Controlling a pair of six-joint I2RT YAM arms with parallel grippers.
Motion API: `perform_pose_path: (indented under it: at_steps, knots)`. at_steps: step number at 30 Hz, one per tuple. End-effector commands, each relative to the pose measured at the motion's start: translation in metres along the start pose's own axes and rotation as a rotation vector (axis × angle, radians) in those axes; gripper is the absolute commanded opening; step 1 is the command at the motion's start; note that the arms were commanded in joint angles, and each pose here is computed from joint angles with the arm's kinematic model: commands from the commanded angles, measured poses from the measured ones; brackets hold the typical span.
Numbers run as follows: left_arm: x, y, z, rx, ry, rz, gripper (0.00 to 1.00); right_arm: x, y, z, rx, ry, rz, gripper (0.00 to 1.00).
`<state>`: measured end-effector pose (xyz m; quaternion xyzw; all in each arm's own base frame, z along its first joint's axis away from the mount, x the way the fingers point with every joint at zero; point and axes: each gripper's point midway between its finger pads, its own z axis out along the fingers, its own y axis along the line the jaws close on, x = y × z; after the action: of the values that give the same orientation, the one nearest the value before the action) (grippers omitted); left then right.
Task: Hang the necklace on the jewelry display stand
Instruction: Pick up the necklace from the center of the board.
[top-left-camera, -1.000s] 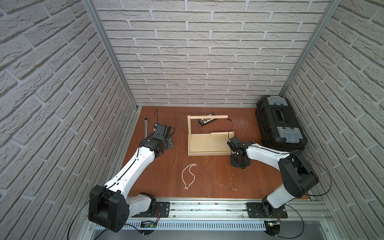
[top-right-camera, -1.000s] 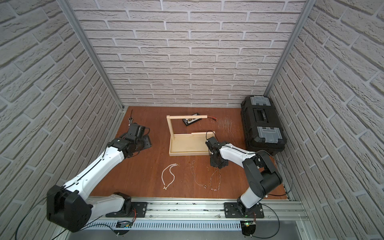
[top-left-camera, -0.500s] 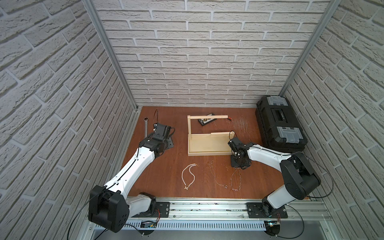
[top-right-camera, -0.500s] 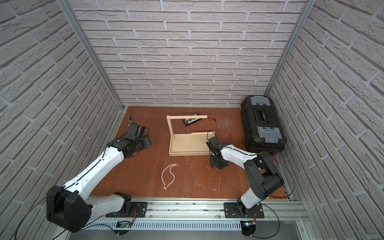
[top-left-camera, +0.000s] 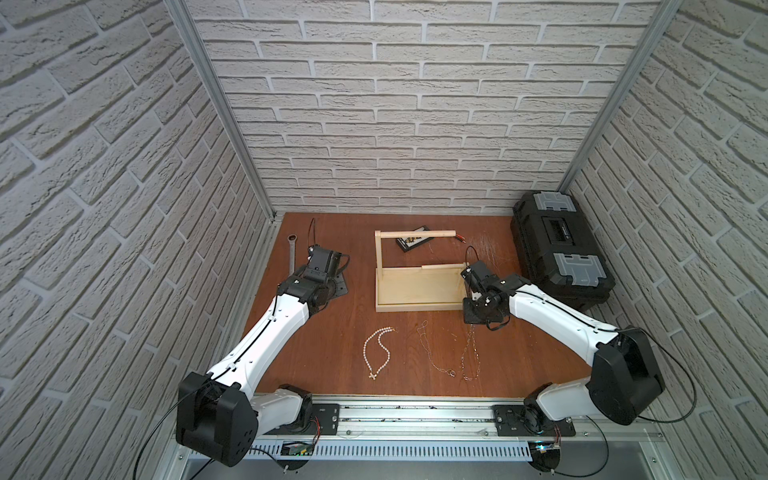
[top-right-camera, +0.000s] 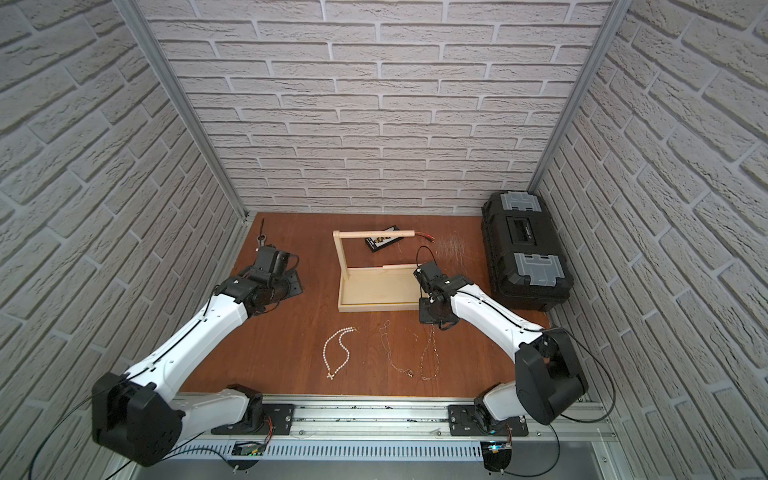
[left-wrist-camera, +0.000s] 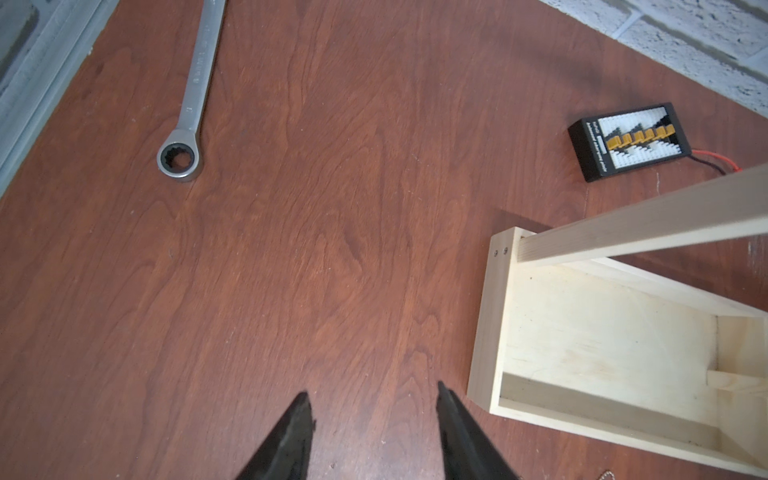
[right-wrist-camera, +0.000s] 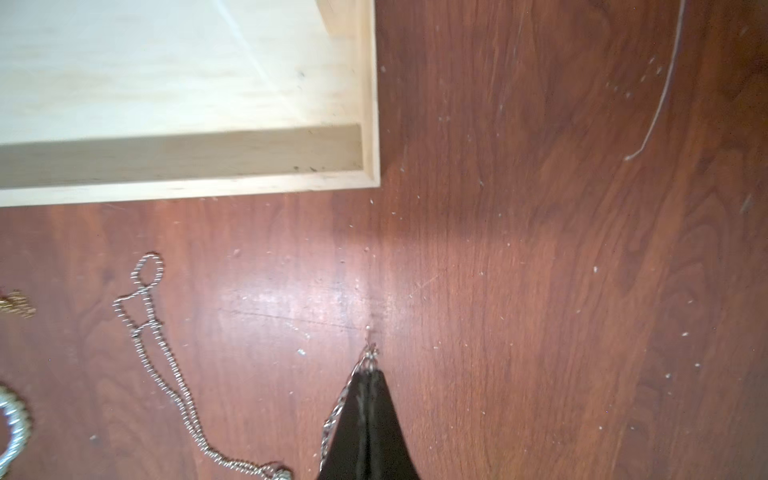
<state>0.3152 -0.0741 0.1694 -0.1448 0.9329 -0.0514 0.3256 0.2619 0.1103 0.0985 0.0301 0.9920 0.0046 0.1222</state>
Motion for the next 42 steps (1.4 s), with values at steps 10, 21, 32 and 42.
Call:
perform_pose_path:
  at_steps: [10, 21, 32, 42]
  knots:
    - [-0.023, -0.096, -0.051, 0.387, -0.164, 0.241, 0.44, -0.018, 0.025, -0.08, -0.137, -0.059, -0.104, 0.02]
    - [-0.006, -0.18, -0.103, 0.657, -0.277, 0.45, 0.36, -0.04, 0.059, -0.148, -0.316, -0.142, -0.155, 0.03]
    - [-0.005, -0.218, -0.128, 0.825, -0.32, 0.492, 0.51, -0.05, 0.092, -0.196, -0.516, -0.192, -0.195, 0.04]
    - [0.008, -0.257, -0.147, 0.942, -0.316, 0.604, 0.44, -0.066, 0.117, -0.218, -0.636, -0.227, -0.218, 0.04]
